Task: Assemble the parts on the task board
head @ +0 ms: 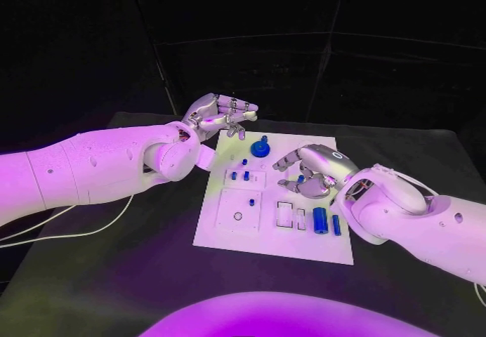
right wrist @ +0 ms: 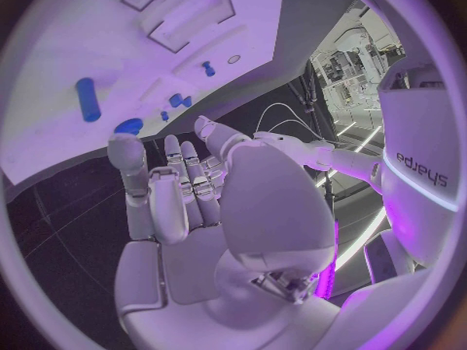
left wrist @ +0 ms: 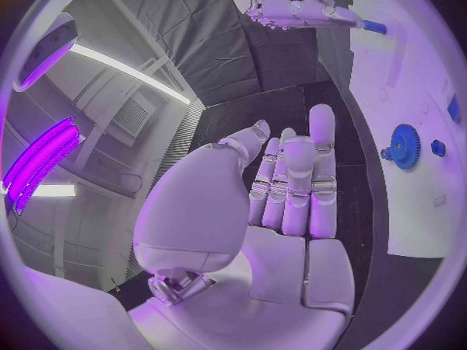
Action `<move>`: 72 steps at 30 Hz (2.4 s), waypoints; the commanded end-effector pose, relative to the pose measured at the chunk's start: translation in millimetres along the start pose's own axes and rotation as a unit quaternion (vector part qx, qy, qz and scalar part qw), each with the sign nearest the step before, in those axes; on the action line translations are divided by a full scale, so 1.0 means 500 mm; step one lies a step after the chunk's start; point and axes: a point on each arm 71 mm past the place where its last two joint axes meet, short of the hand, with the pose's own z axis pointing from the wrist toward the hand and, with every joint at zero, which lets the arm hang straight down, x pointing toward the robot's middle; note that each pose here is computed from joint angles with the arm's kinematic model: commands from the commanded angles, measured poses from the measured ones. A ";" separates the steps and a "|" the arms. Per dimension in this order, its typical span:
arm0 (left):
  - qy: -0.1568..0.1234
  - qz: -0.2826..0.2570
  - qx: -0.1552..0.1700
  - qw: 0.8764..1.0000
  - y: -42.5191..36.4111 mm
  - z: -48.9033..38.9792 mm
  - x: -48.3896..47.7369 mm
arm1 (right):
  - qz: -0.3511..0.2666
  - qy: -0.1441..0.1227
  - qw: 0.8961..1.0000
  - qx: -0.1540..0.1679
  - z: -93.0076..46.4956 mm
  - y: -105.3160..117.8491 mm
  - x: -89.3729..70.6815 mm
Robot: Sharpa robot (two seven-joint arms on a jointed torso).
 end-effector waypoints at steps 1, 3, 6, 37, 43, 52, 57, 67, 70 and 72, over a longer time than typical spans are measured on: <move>0.005 -0.004 0.002 1.000 -0.002 0.001 0.001 | 0.003 0.005 0.999 0.035 0.000 -0.029 -0.027; 0.005 -0.004 0.002 1.000 -0.002 0.001 0.001 | -0.002 0.006 0.999 0.041 -0.002 -0.041 -0.036; 0.005 -0.004 0.002 1.000 -0.002 0.001 0.001 | -0.016 0.014 0.998 0.053 -0.006 -0.060 -0.046; 0.007 -0.004 0.000 1.000 0.001 0.003 0.002 | -0.089 0.132 0.983 0.093 0.021 -0.092 -0.013; 0.007 -0.004 0.000 1.000 0.001 0.003 0.003 | -0.090 0.137 0.982 0.095 0.028 -0.093 -0.008; 0.007 -0.004 0.000 1.000 0.001 0.003 0.002 | -0.094 0.148 0.979 0.104 0.033 -0.098 -0.001; 0.007 -0.004 0.000 1.000 0.001 0.002 0.002 | -0.095 0.148 0.979 0.104 0.034 -0.098 0.001; 0.005 -0.004 0.000 1.000 0.001 0.001 0.000 | -0.083 0.077 0.989 0.092 0.029 -0.092 -0.021; 0.005 -0.003 0.000 1.000 0.001 0.001 0.000 | -0.070 0.046 0.993 0.079 0.023 -0.084 -0.031; 0.004 -0.003 0.000 1.000 0.001 0.001 -0.001 | -0.060 0.029 0.995 0.071 0.019 -0.078 -0.037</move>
